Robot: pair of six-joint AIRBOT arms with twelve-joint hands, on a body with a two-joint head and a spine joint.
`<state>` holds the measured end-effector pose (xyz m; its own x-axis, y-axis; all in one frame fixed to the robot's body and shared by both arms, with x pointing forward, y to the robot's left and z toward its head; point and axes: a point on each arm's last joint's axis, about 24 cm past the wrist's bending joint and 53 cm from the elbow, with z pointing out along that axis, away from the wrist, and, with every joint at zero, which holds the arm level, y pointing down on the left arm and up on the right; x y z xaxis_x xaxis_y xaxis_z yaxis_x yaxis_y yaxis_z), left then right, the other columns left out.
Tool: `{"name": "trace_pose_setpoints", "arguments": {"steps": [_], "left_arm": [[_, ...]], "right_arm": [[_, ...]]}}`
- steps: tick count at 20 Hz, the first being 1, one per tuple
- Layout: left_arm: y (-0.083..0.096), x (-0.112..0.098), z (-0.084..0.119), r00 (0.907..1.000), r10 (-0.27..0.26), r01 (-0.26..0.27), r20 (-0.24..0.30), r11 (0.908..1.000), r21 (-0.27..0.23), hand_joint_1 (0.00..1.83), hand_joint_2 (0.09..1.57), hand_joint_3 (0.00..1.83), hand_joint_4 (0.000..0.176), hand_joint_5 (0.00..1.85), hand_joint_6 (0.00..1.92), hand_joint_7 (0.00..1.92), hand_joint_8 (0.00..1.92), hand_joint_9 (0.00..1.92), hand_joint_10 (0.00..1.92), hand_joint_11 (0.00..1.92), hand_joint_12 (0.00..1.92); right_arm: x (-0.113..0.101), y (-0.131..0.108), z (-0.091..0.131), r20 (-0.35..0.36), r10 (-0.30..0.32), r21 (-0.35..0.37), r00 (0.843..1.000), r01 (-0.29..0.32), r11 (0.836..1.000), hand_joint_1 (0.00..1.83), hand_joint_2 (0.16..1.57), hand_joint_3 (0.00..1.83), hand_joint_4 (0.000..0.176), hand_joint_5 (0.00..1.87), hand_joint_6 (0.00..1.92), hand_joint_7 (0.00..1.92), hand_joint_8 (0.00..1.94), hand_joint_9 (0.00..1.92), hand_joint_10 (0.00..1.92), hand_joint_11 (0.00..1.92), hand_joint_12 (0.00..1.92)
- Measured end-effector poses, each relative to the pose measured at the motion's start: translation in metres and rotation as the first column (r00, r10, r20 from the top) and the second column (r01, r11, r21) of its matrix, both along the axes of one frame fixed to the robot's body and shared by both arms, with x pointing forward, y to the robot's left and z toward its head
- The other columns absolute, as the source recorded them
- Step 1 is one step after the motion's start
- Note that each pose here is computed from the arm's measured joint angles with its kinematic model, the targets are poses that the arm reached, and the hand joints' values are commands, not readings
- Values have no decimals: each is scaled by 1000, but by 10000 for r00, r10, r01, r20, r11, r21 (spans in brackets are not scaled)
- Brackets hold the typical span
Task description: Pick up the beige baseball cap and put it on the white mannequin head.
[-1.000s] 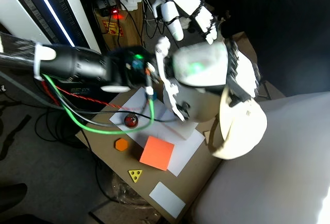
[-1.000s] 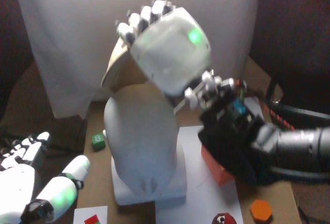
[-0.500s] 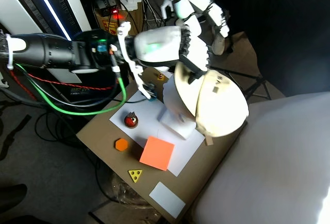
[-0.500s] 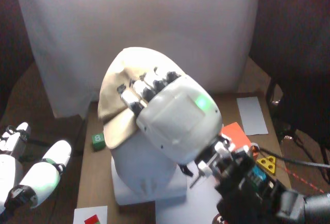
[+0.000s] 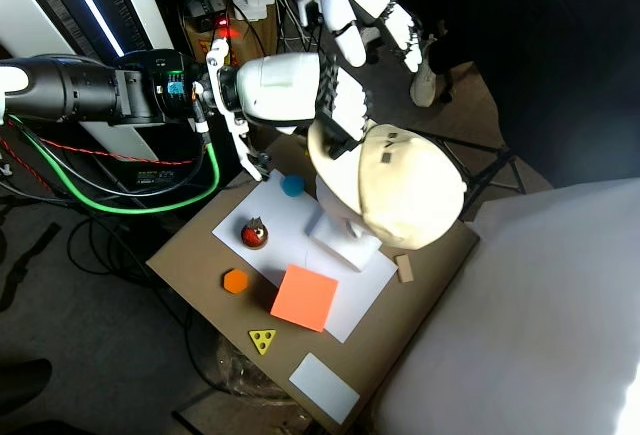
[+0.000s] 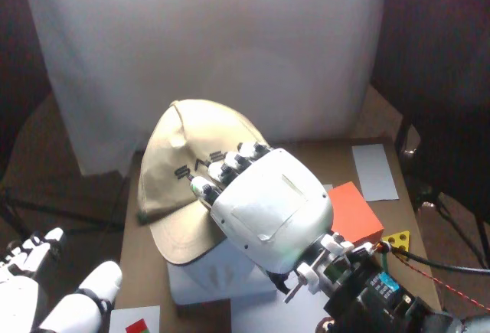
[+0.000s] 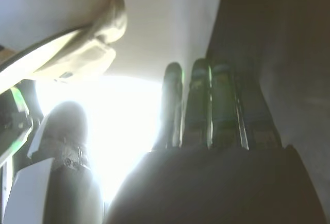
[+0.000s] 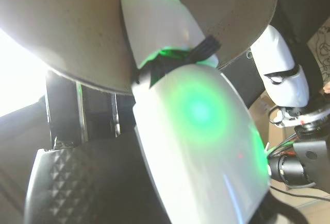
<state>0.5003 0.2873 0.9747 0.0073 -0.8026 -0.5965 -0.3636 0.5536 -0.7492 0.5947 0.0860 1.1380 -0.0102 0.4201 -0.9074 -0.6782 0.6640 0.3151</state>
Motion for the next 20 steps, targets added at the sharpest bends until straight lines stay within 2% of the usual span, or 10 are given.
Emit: {"name": "trace_pose_setpoints", "arguments": {"steps": [4,8,10,14,20], "left_arm": [[-8,-6,-13,9997,-110,107,-233,9999,-112,0,1137,0,70,164,0,136,1,137,2,0,493],[-8,-8,-20,9993,-58,52,-366,9999,-163,0,1142,2,69,164,0,144,1,143,1,0,526],[-7,-9,-21,9992,-38,32,-386,9999,-156,0,1142,1,69,183,5,151,2,142,1,0,508],[-7,-9,-21,9993,-46,38,-376,9998,-194,0,1142,1,69,185,2,149,0,142,0,0,466],[-11,-9,-21,9992,-139,130,-364,9996,-248,0,1145,1,68,188,2,143,0,132,0,0,470]], "right_arm": [[0,0,-6,-484,-27,120,9988,33,9999,1368,1143,0,0,855,998,922,1026,899,1398,921,1417],[-19,2,-23,-946,107,-219,9955,-128,9997,1369,1144,0,0,849,993,928,1024,897,1399,901,1409],[-24,2,-25,-938,104,-345,9955,-137,9993,1369,1144,0,0,848,992,928,1025,896,1401,907,1412],[-17,-6,-31,-1287,-322,-298,9912,286,9991,1369,1145,0,0,839,992,929,1029,896,1404,902,1412],[-16,-10,-40,-1543,-455,-449,9870,390,9982,1366,1152,0,0,820,1013,920,1047,884,1426,905,1421]]}}
